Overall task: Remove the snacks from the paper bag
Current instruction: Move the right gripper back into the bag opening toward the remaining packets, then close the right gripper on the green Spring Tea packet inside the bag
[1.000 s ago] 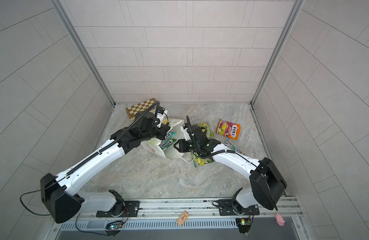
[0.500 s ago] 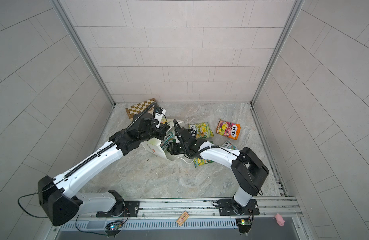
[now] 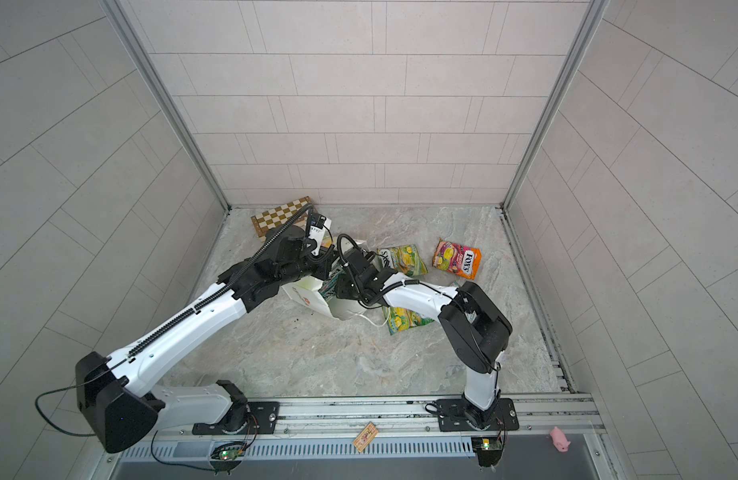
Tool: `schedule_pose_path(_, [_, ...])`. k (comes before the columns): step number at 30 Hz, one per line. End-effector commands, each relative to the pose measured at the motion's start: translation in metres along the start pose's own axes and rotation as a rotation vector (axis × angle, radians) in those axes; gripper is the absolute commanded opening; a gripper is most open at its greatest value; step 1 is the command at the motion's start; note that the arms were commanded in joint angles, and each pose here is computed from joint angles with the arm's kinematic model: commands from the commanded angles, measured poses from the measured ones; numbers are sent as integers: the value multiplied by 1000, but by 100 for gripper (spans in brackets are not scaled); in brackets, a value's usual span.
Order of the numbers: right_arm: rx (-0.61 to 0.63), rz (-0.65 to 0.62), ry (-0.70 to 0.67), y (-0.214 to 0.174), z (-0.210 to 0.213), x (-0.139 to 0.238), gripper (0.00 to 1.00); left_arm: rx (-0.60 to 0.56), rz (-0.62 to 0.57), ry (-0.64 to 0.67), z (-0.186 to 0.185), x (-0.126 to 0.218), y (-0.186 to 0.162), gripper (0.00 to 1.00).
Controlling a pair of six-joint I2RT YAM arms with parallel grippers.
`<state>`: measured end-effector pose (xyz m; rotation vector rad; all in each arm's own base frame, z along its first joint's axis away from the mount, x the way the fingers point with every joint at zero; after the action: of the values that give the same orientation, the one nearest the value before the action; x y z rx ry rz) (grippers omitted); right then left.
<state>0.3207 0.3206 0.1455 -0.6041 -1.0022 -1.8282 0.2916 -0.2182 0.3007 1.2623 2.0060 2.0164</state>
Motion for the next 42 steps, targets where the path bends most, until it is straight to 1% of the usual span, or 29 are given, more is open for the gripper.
schedule_pose_path(1, [-32,-8,-94,0,-11,-4,42,4,-28,11,1,6,4,0])
schedule_pose_path(9, [-59,-6,-134,0,-16,-19,42,5,-24,10,1,5,3,0])
schedule_pose_path(16, [-73,-16,-51,6,-2,-38,42,5,-24,10,1,5,3,0])
schedule_pose_path(20, [-106,-35,-9,9,2,-52,40,5,-24,18,2,4,2,0])
schedule_pose_path(24, [-148,-45,46,10,7,-64,34,2,-24,23,3,5,3,0])
schedule_pose_path(27, [-157,-30,101,9,14,-72,26,2,-28,23,2,6,3,0])
schedule_pose_path(28, [-154,-26,119,9,16,-73,21,2,-28,25,3,6,3,0])
schedule_pose_path(29, [-151,-23,130,9,17,-74,10,1,-30,26,3,7,4,0])
schedule_pose_path(31, [-133,-20,150,8,20,-72,0,-2,-32,33,4,8,4,0])
schedule_pose_path(36, [-85,-25,139,8,16,-56,0,-10,-27,77,9,9,3,0])
schedule_pose_path(42, [-58,-31,123,9,4,-29,0,-18,-9,123,15,8,1,0])
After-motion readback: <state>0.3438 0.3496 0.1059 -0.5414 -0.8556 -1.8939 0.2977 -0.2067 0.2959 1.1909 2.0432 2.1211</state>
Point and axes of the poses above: each gripper's point midway between its finger pads, its own x axis back along the fingers, its own z axis along the line the jaws close on, y = z × x, the point moved 5 cm from there along x, back along the fingers, and after that the axes turned 5 degrees about -x, right-handed, at the moved point
